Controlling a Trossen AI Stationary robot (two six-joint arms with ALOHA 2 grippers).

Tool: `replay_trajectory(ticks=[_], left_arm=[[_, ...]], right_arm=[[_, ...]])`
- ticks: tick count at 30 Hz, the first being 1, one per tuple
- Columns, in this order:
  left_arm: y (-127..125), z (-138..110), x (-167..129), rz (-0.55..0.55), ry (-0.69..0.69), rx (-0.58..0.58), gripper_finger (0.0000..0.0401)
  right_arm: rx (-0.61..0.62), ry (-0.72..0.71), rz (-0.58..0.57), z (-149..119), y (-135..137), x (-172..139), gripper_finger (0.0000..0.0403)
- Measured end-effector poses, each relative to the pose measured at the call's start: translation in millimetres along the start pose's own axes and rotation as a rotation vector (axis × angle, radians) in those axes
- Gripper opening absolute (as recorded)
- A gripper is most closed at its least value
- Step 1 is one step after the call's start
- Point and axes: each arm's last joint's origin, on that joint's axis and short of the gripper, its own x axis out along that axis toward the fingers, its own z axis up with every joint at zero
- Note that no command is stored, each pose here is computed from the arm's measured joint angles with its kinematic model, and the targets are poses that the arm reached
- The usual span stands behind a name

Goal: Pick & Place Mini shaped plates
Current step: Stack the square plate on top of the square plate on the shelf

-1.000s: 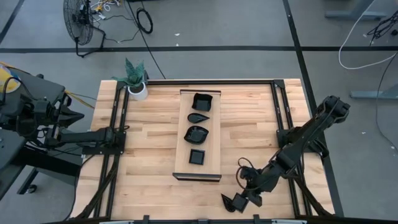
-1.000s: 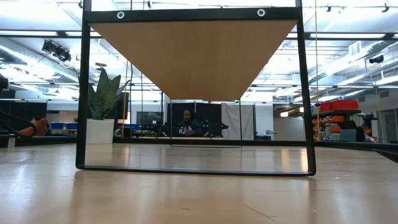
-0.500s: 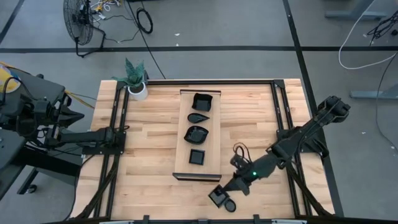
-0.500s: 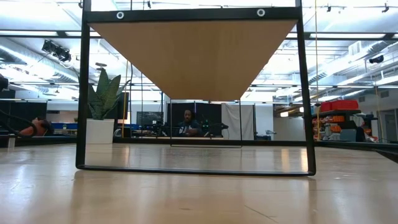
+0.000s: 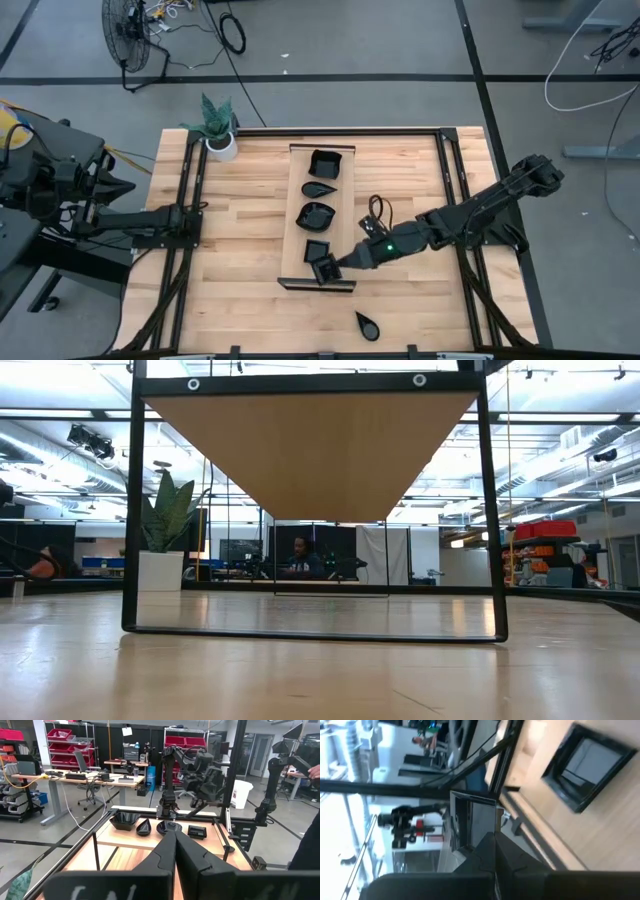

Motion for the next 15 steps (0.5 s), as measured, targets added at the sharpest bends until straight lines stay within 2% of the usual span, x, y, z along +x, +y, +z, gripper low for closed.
replay_trajectory(ticks=[7,15], left_arm=[[0.0,0.0,0.0,0.0,0.0,0.0,0.0014],[0.0,0.1,0.1,0.0,0.0,0.001,0.0014]], right_arm=[[0.089,-0.087,-0.075,6.3,-7.4,0.4,0.0],[0.207,-0.321,-0.112,12.2,-12.7,-1.3,0.0]])
